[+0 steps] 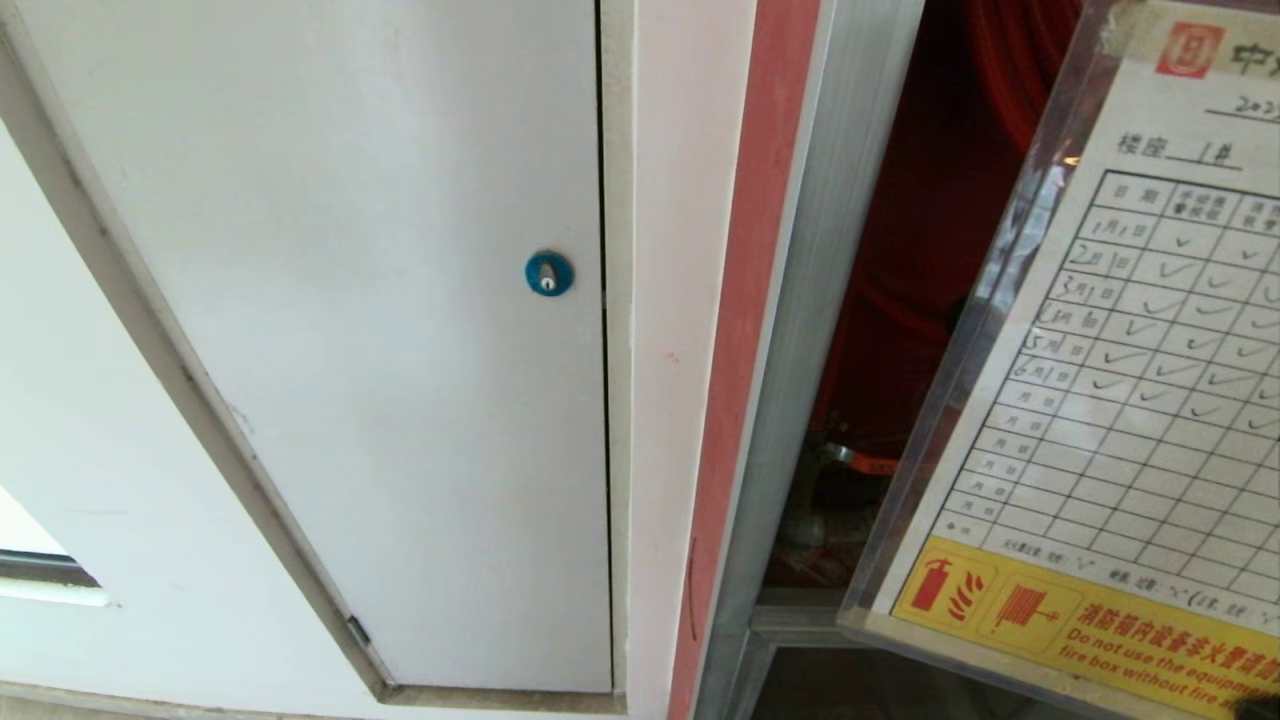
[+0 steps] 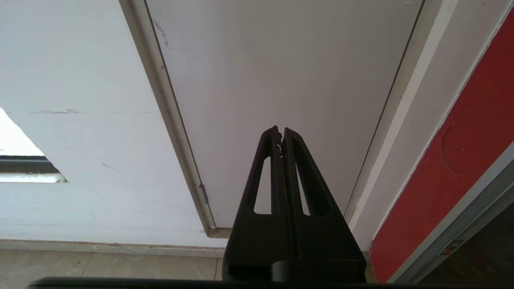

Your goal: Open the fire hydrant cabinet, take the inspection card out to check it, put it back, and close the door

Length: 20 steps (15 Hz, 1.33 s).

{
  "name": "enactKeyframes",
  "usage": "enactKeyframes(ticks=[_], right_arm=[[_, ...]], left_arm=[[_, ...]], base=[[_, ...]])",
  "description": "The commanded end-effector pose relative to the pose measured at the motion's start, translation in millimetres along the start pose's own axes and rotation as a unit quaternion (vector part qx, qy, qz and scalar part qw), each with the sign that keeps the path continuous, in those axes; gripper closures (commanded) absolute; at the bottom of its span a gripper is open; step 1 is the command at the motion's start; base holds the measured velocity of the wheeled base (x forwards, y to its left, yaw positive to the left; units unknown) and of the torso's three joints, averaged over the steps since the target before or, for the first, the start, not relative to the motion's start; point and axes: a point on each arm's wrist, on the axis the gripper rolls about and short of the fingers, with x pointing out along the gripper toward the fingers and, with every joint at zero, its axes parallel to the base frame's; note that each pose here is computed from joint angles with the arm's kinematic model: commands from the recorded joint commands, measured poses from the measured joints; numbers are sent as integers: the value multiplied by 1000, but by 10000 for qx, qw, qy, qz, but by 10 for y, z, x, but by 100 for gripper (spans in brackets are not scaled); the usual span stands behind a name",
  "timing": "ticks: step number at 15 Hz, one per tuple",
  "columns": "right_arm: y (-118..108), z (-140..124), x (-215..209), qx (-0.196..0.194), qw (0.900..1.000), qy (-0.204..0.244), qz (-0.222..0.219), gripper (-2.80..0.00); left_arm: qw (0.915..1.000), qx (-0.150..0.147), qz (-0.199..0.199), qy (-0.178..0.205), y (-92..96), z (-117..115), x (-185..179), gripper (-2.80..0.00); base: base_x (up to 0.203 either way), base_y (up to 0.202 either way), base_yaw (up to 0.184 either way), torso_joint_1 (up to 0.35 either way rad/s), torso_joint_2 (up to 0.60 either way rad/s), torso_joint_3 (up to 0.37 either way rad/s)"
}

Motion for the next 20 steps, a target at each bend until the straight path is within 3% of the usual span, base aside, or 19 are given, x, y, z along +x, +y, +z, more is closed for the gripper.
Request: enactKeyframes(ticks=[1,10,20], right_arm=[[-114,53,103,92,9996,101,249,0],[-332,311,582,-24,9946,530,890,0],[-507,589,925,-305,9911,507,1189,0]], left_arm=[[10000,-1,-3,66,-1,-38,9,0],[10000,-1,2,66,0,-38,9,0],[10000,-1,-3,66,-1,-38,9,0]], base=[[0,0,0,0,0,0],[0,0,0,0,0,0],[0,0,0,0,0,0]])
